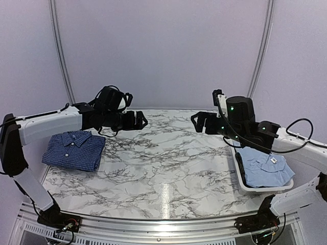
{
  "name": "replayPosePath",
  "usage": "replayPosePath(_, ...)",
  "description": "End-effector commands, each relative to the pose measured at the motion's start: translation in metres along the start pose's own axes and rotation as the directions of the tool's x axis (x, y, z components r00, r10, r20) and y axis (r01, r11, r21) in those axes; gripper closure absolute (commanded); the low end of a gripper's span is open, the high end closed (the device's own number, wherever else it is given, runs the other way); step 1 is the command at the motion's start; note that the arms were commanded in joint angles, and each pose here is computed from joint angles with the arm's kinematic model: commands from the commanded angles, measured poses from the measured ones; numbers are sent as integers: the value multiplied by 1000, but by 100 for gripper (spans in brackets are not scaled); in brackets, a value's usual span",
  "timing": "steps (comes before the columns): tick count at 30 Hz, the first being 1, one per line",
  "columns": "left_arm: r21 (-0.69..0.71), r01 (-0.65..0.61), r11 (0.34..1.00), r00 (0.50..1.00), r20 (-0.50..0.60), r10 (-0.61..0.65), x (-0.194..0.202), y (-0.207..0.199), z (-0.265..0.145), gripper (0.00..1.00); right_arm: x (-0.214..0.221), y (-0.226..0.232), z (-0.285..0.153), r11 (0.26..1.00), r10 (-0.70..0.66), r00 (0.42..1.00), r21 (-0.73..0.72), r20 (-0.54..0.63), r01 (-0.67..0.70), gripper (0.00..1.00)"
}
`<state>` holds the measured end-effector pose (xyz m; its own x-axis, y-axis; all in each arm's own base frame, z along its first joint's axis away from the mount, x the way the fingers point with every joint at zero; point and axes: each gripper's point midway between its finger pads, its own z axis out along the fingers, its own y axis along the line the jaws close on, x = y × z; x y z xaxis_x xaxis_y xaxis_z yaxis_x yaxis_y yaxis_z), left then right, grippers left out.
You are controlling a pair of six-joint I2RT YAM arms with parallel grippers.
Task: Fold and stack the long sleeve shirts
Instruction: Reset both arms
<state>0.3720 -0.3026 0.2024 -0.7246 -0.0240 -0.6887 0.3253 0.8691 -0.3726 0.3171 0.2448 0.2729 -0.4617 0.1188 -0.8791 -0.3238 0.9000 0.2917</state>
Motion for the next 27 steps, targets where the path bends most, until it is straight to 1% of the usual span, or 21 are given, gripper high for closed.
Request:
replayPosePath(1, 49, -41, 998, 991, 131, 34, -26, -15, -33, 1, -29, -10, -23, 999, -14, 996, 44, 88, 10, 2)
replayPosePath(7, 27, -90, 996, 977, 195, 83, -36, -12, -58, 1, -48, -20, -38, 993, -15, 992, 115, 124, 1, 2)
replayPosePath(14, 31, -62, 998, 978, 200, 54, -37, -12, -58, 1, -47, -42, -46, 976, 34, 985, 205, 167, -68, 2)
replayPosePath(16, 31, -61, 998, 979, 199, 54, -38, -12, -57, 1, -44, -36, -46, 985, -12, 989, 173, 149, -14, 1)
replayPosePath(21, 14, -60, 998, 976, 212, 56, -41, -10, -57, 1, -39, -43, -49, 983, 19, 982, 175, 189, -53, 1)
replayPosePath(24, 4, -59, 998, 974, 221, 56, -42, -8, -59, 1, -39, -39, -49, 987, 7, 983, 154, 182, -36, 1)
replayPosePath(27, -1, -57, 998, 972, 228, 56, -42, -6, -60, 1, -41, -42, -51, 986, 4, 979, 165, 202, -38, 1)
